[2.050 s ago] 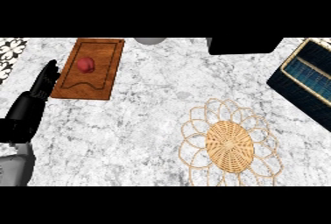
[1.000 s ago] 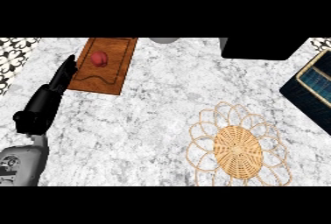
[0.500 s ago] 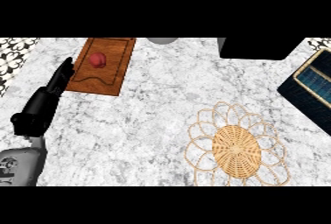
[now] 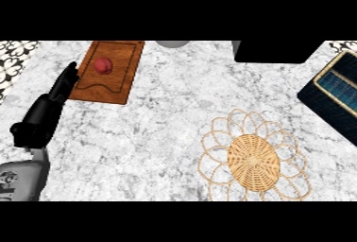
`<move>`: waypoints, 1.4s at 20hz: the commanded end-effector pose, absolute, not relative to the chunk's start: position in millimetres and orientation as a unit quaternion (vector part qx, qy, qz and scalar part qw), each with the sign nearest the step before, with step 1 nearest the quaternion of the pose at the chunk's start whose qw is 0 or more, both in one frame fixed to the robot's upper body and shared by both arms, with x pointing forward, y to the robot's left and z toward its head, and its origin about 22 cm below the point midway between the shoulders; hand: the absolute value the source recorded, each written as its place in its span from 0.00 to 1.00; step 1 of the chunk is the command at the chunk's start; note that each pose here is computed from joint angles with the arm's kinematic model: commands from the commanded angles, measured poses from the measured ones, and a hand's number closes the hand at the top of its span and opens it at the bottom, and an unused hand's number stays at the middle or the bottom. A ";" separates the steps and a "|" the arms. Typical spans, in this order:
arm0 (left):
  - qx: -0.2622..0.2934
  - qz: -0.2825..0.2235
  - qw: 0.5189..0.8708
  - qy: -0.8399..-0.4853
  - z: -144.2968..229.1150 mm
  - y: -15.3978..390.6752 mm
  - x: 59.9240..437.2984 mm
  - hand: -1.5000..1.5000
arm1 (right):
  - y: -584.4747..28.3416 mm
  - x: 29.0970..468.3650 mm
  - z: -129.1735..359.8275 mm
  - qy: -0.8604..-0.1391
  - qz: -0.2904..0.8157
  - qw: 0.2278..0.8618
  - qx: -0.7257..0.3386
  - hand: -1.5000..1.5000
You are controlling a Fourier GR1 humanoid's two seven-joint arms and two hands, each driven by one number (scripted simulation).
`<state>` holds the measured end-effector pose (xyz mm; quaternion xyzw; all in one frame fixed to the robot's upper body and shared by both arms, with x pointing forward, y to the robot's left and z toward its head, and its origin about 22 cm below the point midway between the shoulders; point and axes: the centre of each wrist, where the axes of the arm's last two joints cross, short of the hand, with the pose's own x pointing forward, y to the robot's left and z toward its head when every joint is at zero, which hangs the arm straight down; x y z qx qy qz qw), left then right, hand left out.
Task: Pick the squash from the placemat and place it in the basket
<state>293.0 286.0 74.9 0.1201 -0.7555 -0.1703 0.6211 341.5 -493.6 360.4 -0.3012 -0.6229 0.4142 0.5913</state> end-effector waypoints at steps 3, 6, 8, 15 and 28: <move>0.117 -0.177 0.623 -0.753 68.3 273.3 290.5 0.50 | -488.0 345.9 353.0 -0.581 0.494 0.556 -0.330 1.00; 0.123 -0.177 0.626 -0.750 75.3 286.8 295.1 0.50 | -490.3 343.8 348.2 -0.563 0.536 0.539 -0.325 1.00; 0.116 -0.167 0.621 -0.757 73.9 282.1 296.8 0.50 | -492.9 346.8 348.0 -0.570 0.520 0.559 -0.305 0.00; 0.110 -0.169 0.620 -0.758 76.0 294.6 286.2 0.50 | -494.2 352.3 337.2 -0.590 0.508 0.583 -0.234 0.00; 0.117 -0.174 0.616 -0.759 84.4 283.2 298.1 0.50 | -538.2 325.5 348.7 -0.723 0.161 0.648 -0.177 0.00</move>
